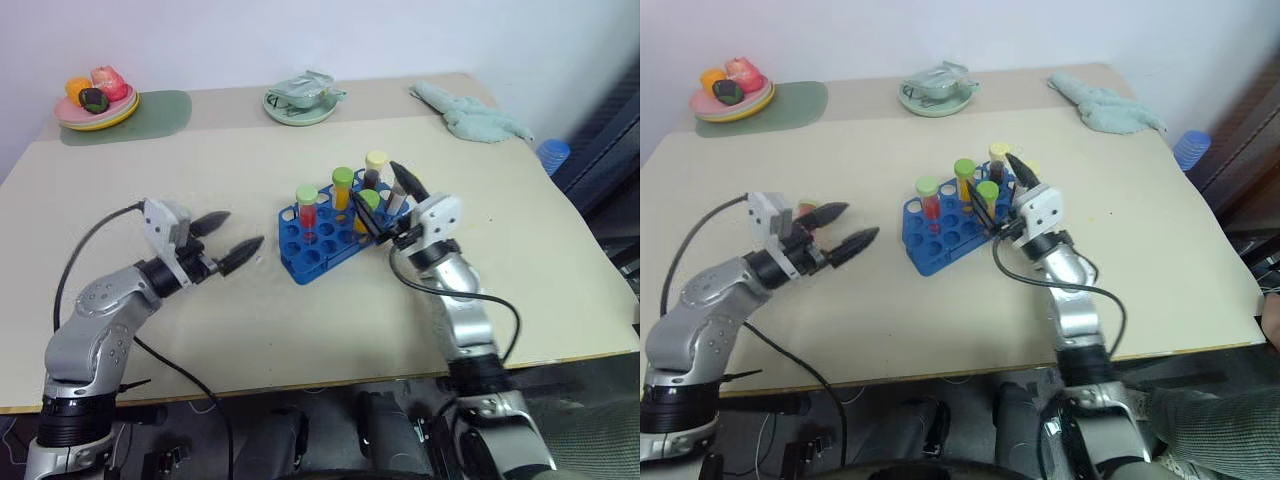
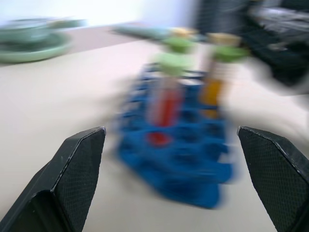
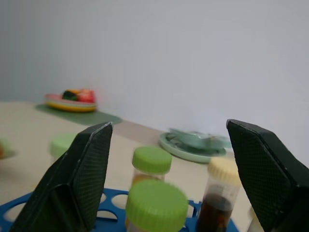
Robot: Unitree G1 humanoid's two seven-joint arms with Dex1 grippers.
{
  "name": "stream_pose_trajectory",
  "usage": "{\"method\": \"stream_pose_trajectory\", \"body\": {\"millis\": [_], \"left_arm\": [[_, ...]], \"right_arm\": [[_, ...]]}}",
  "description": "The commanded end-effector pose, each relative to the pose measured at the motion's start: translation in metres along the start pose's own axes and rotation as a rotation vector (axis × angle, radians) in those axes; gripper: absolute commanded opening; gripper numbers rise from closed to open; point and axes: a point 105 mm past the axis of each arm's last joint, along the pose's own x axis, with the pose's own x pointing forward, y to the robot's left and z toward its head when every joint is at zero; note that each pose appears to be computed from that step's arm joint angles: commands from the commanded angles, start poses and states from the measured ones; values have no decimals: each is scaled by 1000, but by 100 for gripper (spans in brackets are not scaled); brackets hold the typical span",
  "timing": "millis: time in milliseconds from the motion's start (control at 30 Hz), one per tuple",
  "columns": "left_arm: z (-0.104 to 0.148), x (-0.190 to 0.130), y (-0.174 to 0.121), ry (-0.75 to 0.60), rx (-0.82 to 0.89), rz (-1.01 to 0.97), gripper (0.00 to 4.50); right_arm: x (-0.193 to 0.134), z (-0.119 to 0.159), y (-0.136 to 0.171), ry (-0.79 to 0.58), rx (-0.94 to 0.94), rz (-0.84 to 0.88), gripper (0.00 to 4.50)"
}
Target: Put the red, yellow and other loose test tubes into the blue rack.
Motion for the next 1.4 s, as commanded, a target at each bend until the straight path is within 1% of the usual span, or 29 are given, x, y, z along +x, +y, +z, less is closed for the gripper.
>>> {"method": "stream_pose_trajectory", "body": {"millis": [33, 133, 200, 267, 333, 367, 467, 633, 833, 1067, 1333, 1400], "left_arm": [[23, -1, 24, -16, 20, 156, 450], [30, 2, 48, 47, -34, 315, 450], [29, 4, 65, 168, -93, 438, 450], [34, 9, 74, 246, -129, 479, 450], [31, 13, 82, 375, -162, 504, 450], [32, 14, 84, 415, -176, 511, 450], [26, 14, 92, 582, -294, 555, 450], [24, 14, 105, 710, -370, 632, 450], [12, 23, 116, 789, -362, 663, 450], [-11, 27, 116, 877, -392, 687, 450], [-15, 35, 119, 858, -397, 720, 450], [-16, 36, 119, 856, -404, 722, 397]], "right_arm": [[-13, 28, 3, 36, 28, 136, 382], [-35, 39, 3, 143, 11, 274, 382], [-46, 50, 3, 194, 26, 368, 382], [-52, 60, 3, 231, 49, 455, 382], [-54, 69, 4, 256, 51, 525, 382], [-55, 72, 4, 264, 52, 553, 382], [-54, 81, 7, 282, 73, 633, 382], [-46, 94, 9, 280, 135, 708, 382], [-29, 99, 6, 256, 139, 721, 382], [-27, 95, 10, 313, 154, 738, 382], [-23, 96, 15, 301, 161, 747, 382], [-22, 95, 15, 299, 162, 747, 387]]}}
